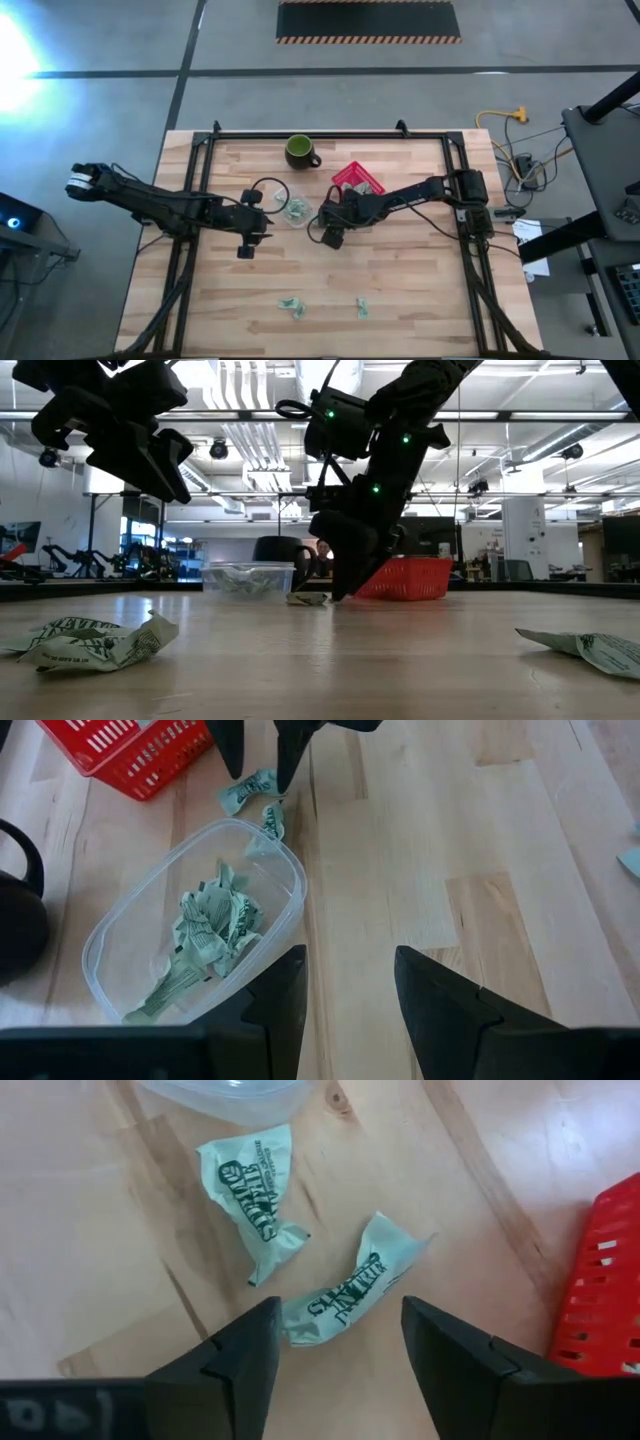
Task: Pick and place items into bin
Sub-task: Put the stevia packet into the red bin, then put the stevia packet into the transparent bin
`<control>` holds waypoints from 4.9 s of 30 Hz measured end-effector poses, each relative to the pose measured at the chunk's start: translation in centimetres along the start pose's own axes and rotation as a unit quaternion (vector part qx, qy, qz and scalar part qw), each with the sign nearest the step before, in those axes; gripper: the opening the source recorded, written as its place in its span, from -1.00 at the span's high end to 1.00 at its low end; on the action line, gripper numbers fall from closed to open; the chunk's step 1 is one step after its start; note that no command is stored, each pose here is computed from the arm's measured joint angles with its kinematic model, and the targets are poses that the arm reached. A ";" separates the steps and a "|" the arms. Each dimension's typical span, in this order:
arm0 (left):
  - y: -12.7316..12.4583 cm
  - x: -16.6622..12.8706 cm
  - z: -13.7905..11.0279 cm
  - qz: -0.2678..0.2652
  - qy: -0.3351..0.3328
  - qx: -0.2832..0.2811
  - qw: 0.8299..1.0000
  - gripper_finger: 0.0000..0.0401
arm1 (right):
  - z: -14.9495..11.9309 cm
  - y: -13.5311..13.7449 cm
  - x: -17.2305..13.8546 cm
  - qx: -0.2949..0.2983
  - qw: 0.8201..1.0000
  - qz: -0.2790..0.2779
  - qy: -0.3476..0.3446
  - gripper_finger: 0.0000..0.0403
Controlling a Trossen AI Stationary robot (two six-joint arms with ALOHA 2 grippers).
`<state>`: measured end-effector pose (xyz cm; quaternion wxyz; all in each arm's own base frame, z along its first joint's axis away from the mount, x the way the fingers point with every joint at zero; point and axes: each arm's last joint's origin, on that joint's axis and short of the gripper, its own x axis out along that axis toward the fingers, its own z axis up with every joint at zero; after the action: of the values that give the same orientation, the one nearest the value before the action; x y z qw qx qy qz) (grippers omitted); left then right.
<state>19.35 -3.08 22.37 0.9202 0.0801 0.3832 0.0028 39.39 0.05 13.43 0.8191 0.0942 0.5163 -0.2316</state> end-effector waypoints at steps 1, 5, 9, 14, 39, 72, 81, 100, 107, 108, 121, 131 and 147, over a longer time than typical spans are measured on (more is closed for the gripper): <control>0.0 0.0 0.0 0.000 0.000 0.000 1.000 0.32 | 0.0 0.0 0.0 0.000 1.000 0.000 0.000 0.03; 0.0 0.0 0.0 0.000 0.000 0.000 1.000 0.32 | 0.0 0.0 0.0 -0.004 1.000 0.000 -0.001 0.15; 0.0 0.0 0.0 0.000 0.000 0.000 1.000 0.32 | 0.0 0.0 0.0 -0.013 1.000 0.000 -0.001 0.27; 0.0 0.0 0.0 0.000 0.000 0.000 1.000 0.32 | 0.0 0.0 0.0 -0.027 1.000 0.000 -0.001 0.46; 0.0 0.0 0.0 0.000 0.001 0.000 1.000 0.32 | 0.1 -0.1 -5.0 -0.052 0.998 -0.028 -0.028 0.96; 0.0 0.0 0.1 0.000 -0.010 -0.002 1.000 0.32 | -2.1 -5.6 -4.6 -0.002 0.978 -0.205 0.021 0.78; -0.3 1.5 0.7 0.001 -0.019 0.023 1.000 0.32 | -1.8 -5.9 -6.2 0.003 0.978 -0.206 -0.004 0.40; -1.7 10.1 7.1 0.018 0.058 0.128 0.990 0.32 | -6.7 -2.2 -17.5 -0.051 0.978 -0.116 -0.169 0.51; -0.1 11.2 11.5 0.033 0.089 0.118 0.988 0.32 | -9.1 -2.1 -19.2 -0.065 0.974 -0.088 -0.197 0.51; 0.2 11.3 12.0 0.027 0.090 0.115 0.989 0.32 | -9.5 -2.1 -19.3 -0.070 0.974 -0.085 -0.196 0.51; 2.0 13.2 12.3 -0.001 0.124 0.131 0.984 0.05 | -15.3 -3.7 -20.9 -0.053 0.969 -0.018 -0.242 0.36; 2.6 15.8 11.1 -0.008 0.155 0.131 0.979 -0.14 | -16.9 -4.4 -21.8 -0.025 0.964 0.032 -0.261 0.12; 5.5 17.2 10.7 -0.015 0.168 0.070 0.983 -0.14 | -16.8 -4.1 -21.9 -0.039 0.961 0.039 -0.269 0.08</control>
<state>39.38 1.91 18.49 0.8349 0.1369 0.5325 -0.0241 16.03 9.24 25.73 0.9392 0.0159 0.2813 -0.1960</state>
